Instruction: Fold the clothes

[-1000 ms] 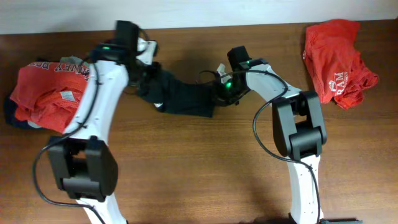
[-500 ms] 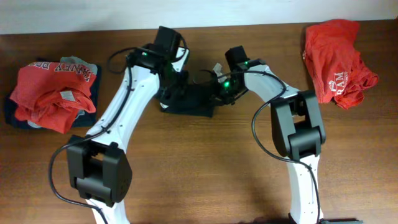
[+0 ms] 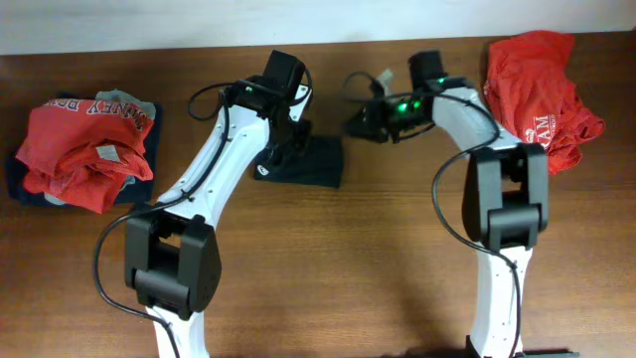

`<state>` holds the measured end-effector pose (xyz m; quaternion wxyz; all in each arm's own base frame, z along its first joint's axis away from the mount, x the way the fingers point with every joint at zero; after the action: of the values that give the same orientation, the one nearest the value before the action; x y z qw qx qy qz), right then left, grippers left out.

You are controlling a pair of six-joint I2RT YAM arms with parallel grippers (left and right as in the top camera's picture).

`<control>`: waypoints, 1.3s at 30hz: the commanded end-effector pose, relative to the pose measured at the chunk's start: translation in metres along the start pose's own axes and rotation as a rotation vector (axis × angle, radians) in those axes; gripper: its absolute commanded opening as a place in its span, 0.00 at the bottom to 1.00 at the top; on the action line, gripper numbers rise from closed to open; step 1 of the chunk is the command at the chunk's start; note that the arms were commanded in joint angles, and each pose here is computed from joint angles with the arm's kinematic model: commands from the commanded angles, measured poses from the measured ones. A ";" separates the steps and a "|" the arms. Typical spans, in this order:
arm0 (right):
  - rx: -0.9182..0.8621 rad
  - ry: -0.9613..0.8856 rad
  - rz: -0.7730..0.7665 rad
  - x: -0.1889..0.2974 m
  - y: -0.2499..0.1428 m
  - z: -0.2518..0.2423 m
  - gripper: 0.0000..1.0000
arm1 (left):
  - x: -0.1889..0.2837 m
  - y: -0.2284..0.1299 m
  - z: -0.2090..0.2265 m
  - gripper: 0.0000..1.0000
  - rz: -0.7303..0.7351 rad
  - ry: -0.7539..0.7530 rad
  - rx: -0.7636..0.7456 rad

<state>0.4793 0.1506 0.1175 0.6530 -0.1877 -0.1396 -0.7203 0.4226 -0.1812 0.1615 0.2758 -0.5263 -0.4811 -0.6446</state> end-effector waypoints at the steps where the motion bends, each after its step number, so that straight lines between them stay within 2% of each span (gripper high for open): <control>1: 0.123 0.107 -0.081 0.051 0.009 0.065 0.27 | 0.001 0.007 -0.002 0.01 -0.022 0.002 0.012; 4: 0.161 0.139 -0.150 0.087 0.021 0.081 0.34 | 0.001 0.010 -0.006 0.00 -0.039 -0.004 0.005; 7: 0.164 0.162 -0.192 0.112 0.028 0.085 0.36 | 0.000 0.014 -0.014 0.01 -0.058 -0.022 -0.009; 8: 0.158 0.164 -0.203 0.119 0.030 0.085 0.36 | 0.000 0.015 -0.017 0.10 -0.064 -0.028 -0.014; 9: 0.153 0.163 -0.216 0.127 0.031 0.084 0.36 | 0.000 0.017 -0.021 0.26 -0.072 -0.037 -0.021; 11: 0.146 0.167 -0.234 0.137 0.034 0.080 0.36 | 0.000 0.019 -0.029 0.70 -0.085 -0.060 -0.035; 13: 0.139 0.174 -0.245 0.146 0.035 0.077 0.37 | 0.001 0.022 -0.037 0.93 -0.099 -0.078 -0.048; 14: 0.131 0.171 -0.253 0.150 0.035 0.075 0.37 | 0.001 0.023 -0.041 0.95 -0.108 -0.084 -0.054; 22: 0.118 0.167 -0.264 0.157 0.035 0.069 0.38 | 0.003 0.035 -0.057 0.99 -0.174 -0.150 -0.078; 29: 0.150 0.160 -0.261 0.156 0.034 0.069 0.41 | 0.017 0.054 -0.047 0.99 -0.257 -0.191 -0.054; 34: 0.157 0.066 -0.245 0.143 0.027 0.059 0.43 | 0.074 0.078 -0.020 0.99 -0.379 -0.163 -0.020; 39: 0.208 -0.193 -0.146 0.098 0.005 0.044 0.44 | 0.152 0.090 0.029 0.99 -0.539 -0.104 0.057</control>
<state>0.4874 0.0561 0.2064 0.5889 -0.1683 -0.1762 -0.7706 0.4717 -0.1987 0.2667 0.1167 -0.4601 -0.5950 -0.6486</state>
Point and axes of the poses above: each gripper's point midway between its finger pads, its own x axis back along the fingers, its own z axis along the line the jaws close on, y = z × x, the point moved 5 cm from there along x, back along the fingers, and after that the axes turned 4 degrees about -x, right-handed, at the moved point
